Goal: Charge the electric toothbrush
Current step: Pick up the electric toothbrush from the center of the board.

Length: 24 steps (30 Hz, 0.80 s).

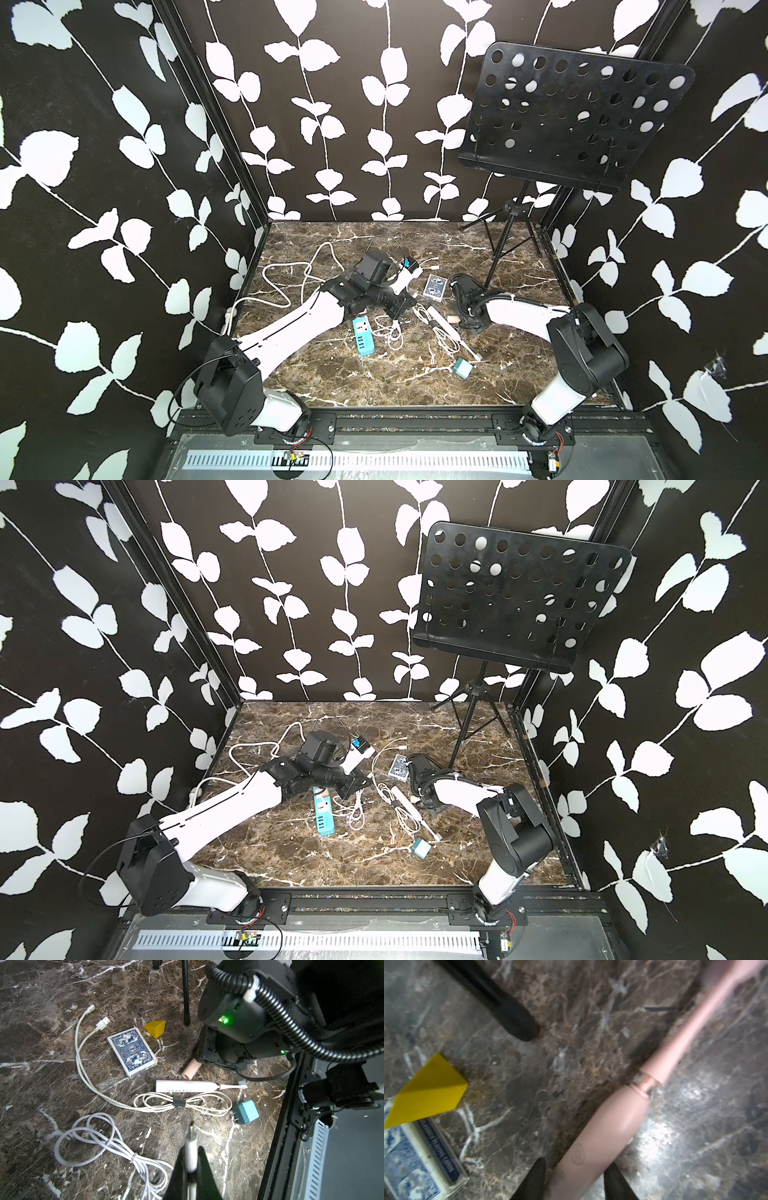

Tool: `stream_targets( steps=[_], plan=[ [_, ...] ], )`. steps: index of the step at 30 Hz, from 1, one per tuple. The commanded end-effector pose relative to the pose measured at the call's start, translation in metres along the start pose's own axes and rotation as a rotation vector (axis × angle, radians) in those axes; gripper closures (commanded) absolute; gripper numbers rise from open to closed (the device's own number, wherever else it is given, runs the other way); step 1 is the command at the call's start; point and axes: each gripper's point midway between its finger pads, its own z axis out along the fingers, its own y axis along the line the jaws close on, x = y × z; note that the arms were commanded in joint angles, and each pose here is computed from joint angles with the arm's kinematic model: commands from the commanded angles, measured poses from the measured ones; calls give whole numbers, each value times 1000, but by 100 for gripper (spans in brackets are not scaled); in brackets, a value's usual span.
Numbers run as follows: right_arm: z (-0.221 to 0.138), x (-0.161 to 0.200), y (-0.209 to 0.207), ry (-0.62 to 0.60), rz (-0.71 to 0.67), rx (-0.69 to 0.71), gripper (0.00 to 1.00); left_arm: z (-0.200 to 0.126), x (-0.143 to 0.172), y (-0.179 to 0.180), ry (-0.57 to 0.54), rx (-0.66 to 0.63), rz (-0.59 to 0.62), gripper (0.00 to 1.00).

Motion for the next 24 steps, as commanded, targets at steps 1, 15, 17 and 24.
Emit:
stream_targets(
  steps=[1,15,17,24],
  plan=[
    [2,-12,-19,-12,41,80,62,-4,2,0,0,-8,18,100],
    [10,4,-11,155,-189,78,55,-2,2,-1,2,3,6,100],
    [10,12,-12,168,-196,84,56,-1,3,-1,5,3,4,100],
    [20,18,-18,191,-179,101,66,-1,3,-1,4,2,-2,100]
  ],
)
